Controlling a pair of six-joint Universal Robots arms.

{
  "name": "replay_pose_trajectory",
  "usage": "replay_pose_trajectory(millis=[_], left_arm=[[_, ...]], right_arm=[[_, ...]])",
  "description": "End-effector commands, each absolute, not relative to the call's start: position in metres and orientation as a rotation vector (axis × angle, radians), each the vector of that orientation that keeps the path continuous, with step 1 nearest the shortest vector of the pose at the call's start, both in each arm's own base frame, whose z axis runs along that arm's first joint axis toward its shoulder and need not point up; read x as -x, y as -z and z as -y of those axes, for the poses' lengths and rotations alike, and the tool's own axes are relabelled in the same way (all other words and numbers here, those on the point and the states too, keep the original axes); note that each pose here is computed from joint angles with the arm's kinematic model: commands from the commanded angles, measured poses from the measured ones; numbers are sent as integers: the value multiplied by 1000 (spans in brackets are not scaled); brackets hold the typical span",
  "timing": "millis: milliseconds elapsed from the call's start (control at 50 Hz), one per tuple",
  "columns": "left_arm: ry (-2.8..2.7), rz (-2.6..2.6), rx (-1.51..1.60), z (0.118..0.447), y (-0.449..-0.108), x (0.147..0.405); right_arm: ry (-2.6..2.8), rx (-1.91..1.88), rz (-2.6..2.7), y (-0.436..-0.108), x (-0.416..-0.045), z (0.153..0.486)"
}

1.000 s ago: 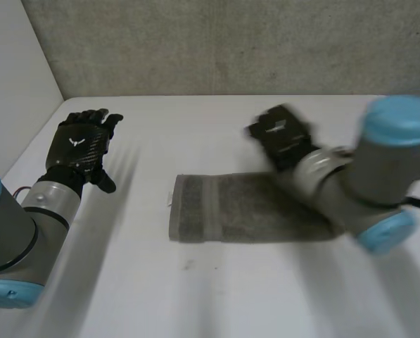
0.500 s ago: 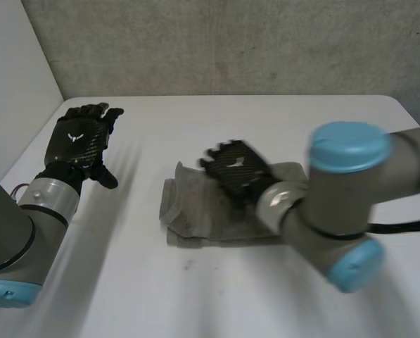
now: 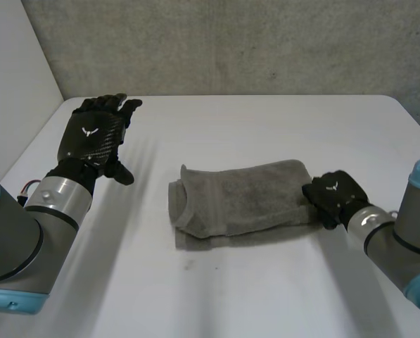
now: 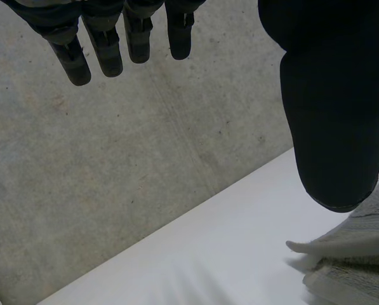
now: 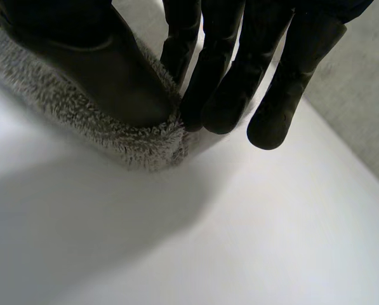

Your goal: Fold the towel.

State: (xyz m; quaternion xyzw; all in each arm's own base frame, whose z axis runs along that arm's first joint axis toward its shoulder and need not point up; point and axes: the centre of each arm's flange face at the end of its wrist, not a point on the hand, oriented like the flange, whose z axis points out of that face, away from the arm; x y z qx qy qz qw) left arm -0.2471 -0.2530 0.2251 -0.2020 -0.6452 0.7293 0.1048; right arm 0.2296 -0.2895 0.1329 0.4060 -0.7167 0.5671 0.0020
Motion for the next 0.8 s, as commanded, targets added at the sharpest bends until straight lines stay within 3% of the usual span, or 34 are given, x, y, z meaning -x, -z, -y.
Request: replay_pose_trajectory(millis=[20,160,260,320,380,500,620,660,700,800], left_arm=[[-2157,1897,592,254,-227,247],[-2178,1916,561,255,-231,244],[-2204,1930,527,255,-235,240],[-2208,1932,522,255,-237,240],[-2205,1938,522,255,-237,240],[-2219,1921,517,258,-242,241],[-2213,1900,524,260,-250,249],[-2183,1896,534,258,-249,256],[-2061,1899,557,250,-240,279],[-1846,2012,551,246,-210,298]], right_arm=[[-2002,-1456,2057,-170,-293,272],[-2152,-1858,1880,-167,-391,205],[-2045,-2095,1917,-138,-421,171],[-1968,-2126,1962,-129,-426,170],[-1952,-2122,1982,-131,-425,170],[-2058,-1936,2196,-168,-416,179],[-2106,-1560,2487,-198,-370,215],[-2106,-1486,2526,-202,-357,220],[-2093,-1312,2612,-204,-334,237],[-2068,-1208,2675,-200,-324,248]])
